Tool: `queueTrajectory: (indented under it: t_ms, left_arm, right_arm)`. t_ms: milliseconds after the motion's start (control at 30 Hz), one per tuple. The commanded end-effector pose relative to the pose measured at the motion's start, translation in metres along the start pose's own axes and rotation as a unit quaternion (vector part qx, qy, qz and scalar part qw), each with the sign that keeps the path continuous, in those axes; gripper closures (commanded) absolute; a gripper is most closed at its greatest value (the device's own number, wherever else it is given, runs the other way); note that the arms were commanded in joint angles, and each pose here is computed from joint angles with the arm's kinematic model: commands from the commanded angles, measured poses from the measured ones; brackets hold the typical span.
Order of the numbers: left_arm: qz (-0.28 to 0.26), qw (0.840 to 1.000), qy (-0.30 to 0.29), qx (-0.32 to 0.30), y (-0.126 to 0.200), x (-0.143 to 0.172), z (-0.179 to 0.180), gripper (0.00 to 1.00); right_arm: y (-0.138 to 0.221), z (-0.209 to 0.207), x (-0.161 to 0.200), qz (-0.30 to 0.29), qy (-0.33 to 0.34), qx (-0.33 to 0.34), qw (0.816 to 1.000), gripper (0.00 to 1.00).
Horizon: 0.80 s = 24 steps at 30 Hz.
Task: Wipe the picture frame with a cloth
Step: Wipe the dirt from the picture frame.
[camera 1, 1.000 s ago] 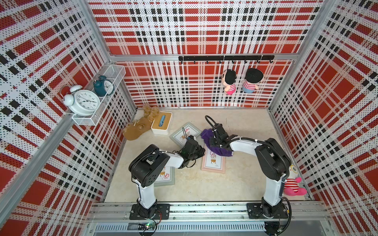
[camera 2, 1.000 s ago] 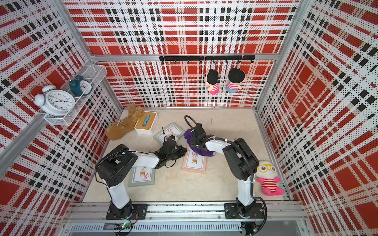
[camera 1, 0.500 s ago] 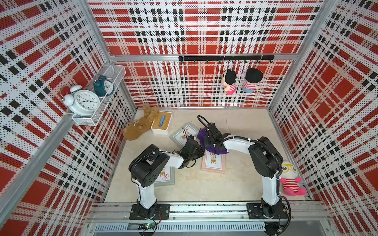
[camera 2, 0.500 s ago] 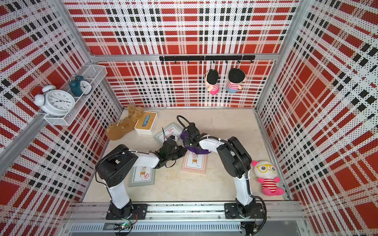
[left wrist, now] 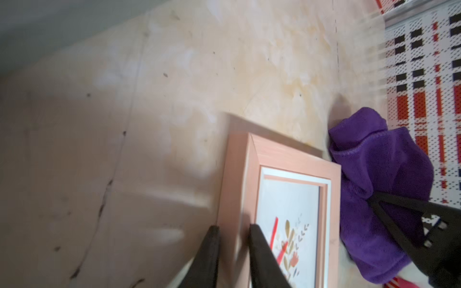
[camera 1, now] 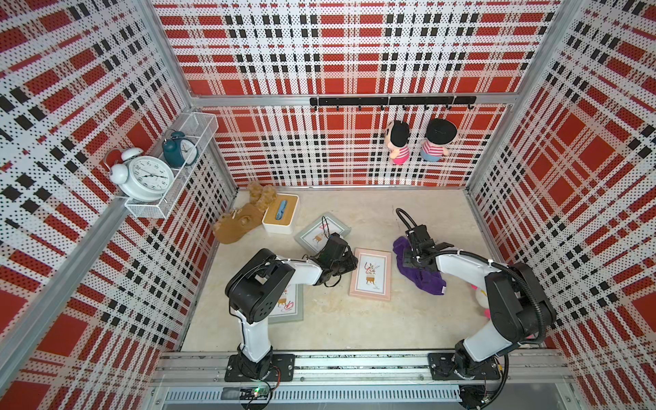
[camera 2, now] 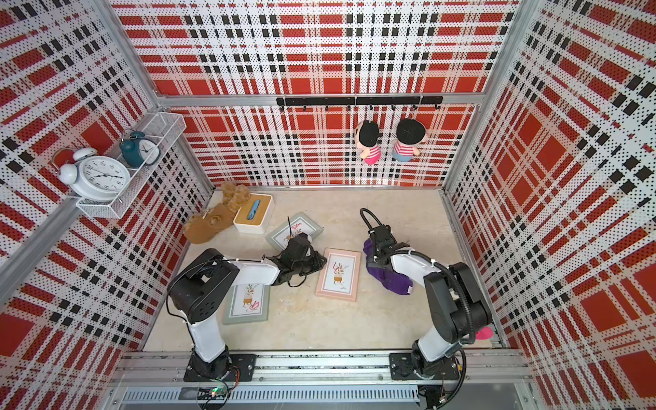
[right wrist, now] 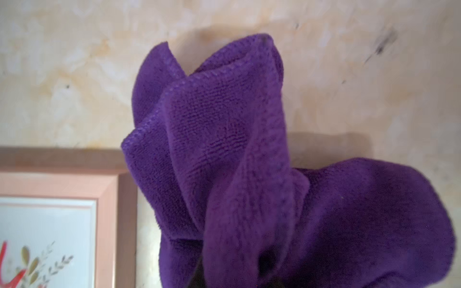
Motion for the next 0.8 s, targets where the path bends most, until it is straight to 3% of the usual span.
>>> queueTrajectory:
  t_ms: [0,267,533,767]
  left_arm:
    - [0.06,0.998,-0.021,-0.024,-0.002,0.015,0.007,0.69]
    - [0.06,0.998,-0.009,-0.008,-0.001,0.018,0.006,0.67]
    - [0.037,0.999,0.007,0.018,-0.009,-0.007,0.003,0.73]
    - [0.04,0.999,0.01,-0.032,-0.023,-0.015,0.021,0.76]
  right_arm:
    - [-0.003,0.019,0.024,0.043,-0.036,-0.082,0.995,1.0]
    - [-0.009,0.055,0.023,0.053,-0.03,-0.162,0.985,1.0]
    - [-0.028,0.102,-0.023,0.024,-0.001,-0.202,0.979,1.0]
    - [-0.049,0.102,-0.055,-0.009,0.035,-0.147,0.988,1.0]
Point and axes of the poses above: each gripper's point midway between its finger pads, its own y axis back along the fingers, its own z axis along the line the jaws close on, x = y × z, the point moved 3 cm from there along y, back along the fingers, and after that the axes turned 8 degrees about -y, right-handed, at the moved point
